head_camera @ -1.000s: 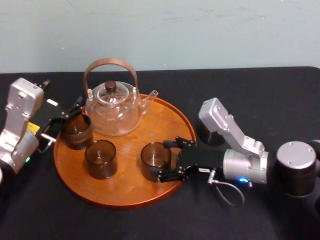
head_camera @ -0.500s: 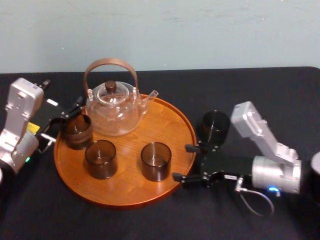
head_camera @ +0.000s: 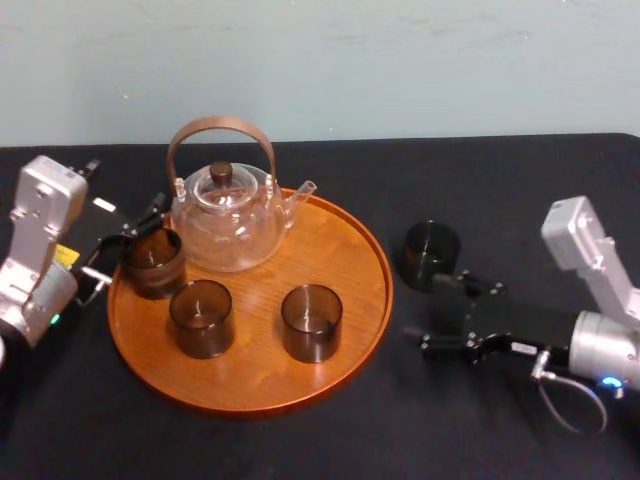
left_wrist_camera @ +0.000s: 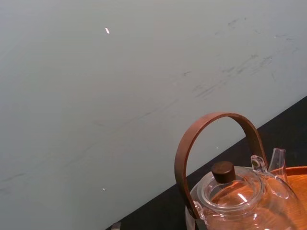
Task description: Pick up the glass from the table and place it on the tray.
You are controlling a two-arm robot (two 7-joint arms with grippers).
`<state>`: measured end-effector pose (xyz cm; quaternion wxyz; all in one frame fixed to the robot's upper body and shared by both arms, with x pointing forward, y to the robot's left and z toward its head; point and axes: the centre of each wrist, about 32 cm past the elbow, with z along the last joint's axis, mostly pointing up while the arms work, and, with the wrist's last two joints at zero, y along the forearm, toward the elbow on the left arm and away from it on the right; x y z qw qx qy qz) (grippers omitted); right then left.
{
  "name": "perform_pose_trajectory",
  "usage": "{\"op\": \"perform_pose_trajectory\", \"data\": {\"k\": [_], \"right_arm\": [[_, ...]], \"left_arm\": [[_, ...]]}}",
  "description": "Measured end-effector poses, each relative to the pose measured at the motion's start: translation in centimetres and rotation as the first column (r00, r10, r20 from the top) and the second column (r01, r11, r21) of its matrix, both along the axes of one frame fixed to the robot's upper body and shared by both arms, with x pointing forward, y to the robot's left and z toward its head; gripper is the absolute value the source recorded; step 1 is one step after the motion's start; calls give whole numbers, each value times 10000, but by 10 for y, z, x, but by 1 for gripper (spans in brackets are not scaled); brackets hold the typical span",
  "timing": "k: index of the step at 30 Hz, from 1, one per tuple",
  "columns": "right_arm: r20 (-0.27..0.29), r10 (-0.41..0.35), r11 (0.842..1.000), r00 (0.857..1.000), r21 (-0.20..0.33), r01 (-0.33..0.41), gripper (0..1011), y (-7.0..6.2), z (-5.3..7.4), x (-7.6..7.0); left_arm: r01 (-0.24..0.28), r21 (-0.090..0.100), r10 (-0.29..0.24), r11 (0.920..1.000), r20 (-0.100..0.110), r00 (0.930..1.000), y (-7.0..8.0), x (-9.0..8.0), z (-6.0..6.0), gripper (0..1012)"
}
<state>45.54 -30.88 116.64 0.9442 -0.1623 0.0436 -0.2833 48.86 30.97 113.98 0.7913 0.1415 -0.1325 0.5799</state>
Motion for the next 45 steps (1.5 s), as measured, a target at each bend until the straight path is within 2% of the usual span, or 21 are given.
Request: {"op": "perform_pose_trajectory", "data": {"k": [4,10,11,20,30,45], "right_arm": [[-60,-732,9973,9973,-82,731,1002,-7,0,0],[-304,-2040,9787,9785,-289,2031,1002,-16,-3,4],[-304,-2040,9787,9785,-289,2031,1003,-16,-3,4],[-552,-3139,9490,9479,-488,3114,1002,-20,-5,14],[-675,-3533,9348,9331,-648,3493,1002,-15,-10,27],[-520,-3172,9451,9469,-998,3111,1003,3,-15,45]], "left_arm": [[0,0,0,10000,0,10000,0,0,0,1001],[0,0,0,10000,-1,10000,0,0,0,1001],[0,0,0,10000,-1,10000,0,0,0,1001],[0,1,0,10000,-1,10000,0,0,0,1001],[0,0,0,10000,-1,10000,0,0,0,1001],[0,0,0,10000,-2,10000,0,0,0,1001]]}}
